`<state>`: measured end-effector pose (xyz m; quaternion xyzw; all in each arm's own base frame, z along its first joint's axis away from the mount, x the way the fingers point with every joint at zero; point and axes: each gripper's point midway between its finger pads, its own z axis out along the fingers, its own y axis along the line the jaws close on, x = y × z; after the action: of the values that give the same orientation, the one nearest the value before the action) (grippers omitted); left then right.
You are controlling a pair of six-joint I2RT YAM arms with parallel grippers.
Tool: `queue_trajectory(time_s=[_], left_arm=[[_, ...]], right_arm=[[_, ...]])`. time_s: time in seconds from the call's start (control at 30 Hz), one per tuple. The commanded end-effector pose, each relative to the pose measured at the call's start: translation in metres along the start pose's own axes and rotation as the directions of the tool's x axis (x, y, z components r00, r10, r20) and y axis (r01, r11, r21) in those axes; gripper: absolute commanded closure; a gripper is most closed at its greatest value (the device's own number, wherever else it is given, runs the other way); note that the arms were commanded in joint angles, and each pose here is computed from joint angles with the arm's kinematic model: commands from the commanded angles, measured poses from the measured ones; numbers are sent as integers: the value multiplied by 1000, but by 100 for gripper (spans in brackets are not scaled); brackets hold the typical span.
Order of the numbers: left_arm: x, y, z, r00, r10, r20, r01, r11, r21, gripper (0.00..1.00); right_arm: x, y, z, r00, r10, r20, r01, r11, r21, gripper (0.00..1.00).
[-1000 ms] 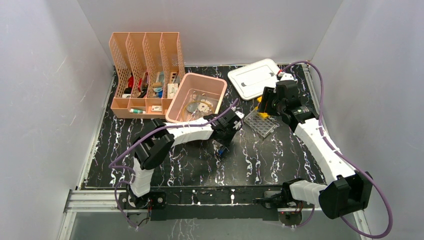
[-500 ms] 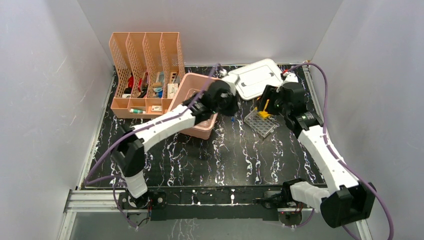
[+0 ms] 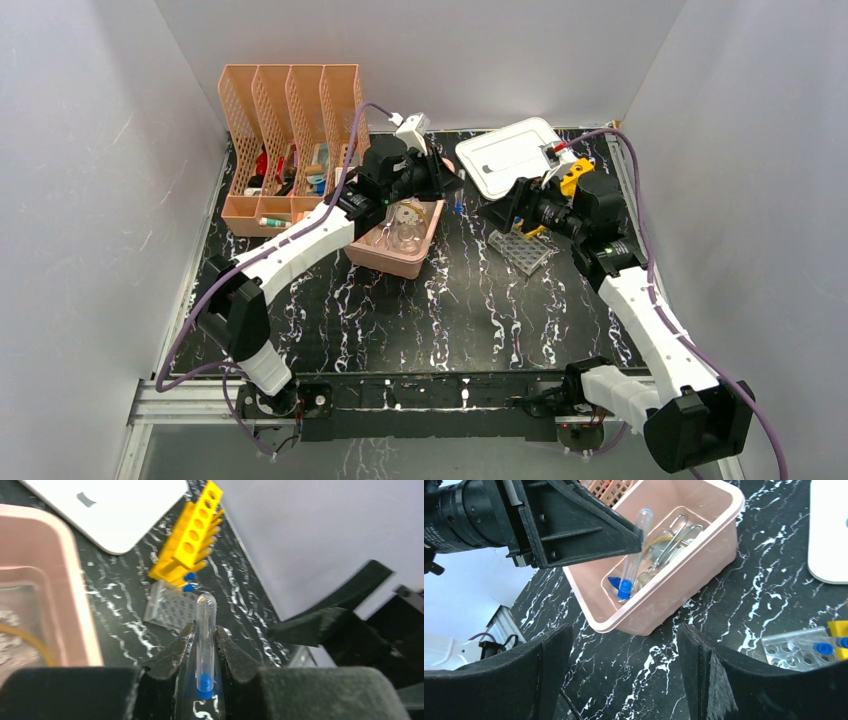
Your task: Organize the chemistry lab equipment
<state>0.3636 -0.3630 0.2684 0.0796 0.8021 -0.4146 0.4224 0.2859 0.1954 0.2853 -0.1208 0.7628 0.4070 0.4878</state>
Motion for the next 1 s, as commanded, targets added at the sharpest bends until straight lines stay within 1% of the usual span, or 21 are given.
queue_trajectory(time_s=[0.0,0.13,0.27,0.5,0.73,0.97], left_arm=[[-19,-51,-15,998,-57,34,49,978,205,99],[-24,-62,-21,996,-70,50,56,966,251,99],[-27,-69,-26,996,-75,54,57,957,284,98],[-22,-77,-29,995,-95,26,81,939,334,97],[-26,-91,-39,992,-119,34,95,909,407,95],[-28,-95,-42,991,-127,48,95,899,427,95]], right_arm=[[-18,24,4,997,-54,50,61,989,-138,13],[-16,24,8,998,-50,33,54,987,-154,14],[-18,27,9,998,-38,41,44,984,-175,15],[-18,30,15,999,-3,34,10,978,-209,16],[-20,27,22,999,17,29,-11,976,-216,20],[-22,32,24,999,31,27,-24,970,-242,29]])
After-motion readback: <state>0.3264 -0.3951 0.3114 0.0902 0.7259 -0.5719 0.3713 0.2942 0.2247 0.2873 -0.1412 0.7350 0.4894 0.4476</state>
